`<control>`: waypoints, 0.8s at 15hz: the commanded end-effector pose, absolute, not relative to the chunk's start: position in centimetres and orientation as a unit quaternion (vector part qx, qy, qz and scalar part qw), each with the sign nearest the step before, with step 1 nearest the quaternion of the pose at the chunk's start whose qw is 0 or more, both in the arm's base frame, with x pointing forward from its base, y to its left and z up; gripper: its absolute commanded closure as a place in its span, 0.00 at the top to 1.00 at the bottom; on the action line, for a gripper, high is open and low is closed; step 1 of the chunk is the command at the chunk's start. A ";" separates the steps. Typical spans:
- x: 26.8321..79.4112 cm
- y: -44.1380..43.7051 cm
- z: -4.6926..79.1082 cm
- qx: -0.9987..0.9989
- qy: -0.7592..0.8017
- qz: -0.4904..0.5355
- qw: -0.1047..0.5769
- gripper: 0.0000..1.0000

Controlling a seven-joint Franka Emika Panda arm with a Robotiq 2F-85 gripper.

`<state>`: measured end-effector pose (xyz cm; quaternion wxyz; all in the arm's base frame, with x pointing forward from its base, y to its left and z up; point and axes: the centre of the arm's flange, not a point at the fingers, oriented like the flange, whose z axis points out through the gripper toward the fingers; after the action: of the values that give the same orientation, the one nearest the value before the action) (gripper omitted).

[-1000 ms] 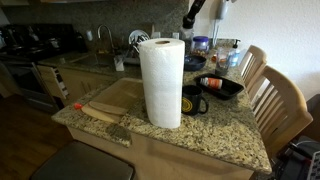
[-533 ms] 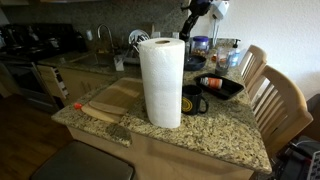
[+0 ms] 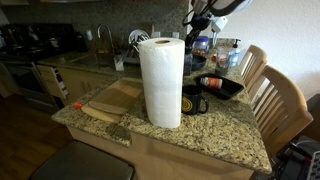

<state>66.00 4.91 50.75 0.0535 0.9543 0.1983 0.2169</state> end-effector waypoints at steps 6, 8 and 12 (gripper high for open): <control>65.6 3.7 48.5 0.966 0.181 0.186 0.018 0.33; 65.6 3.4 48.3 0.966 0.178 0.187 0.019 0.83; 65.7 3.0 48.1 0.966 0.172 0.192 0.018 1.00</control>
<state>65.87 3.70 48.50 0.0268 0.9658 0.1744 0.1902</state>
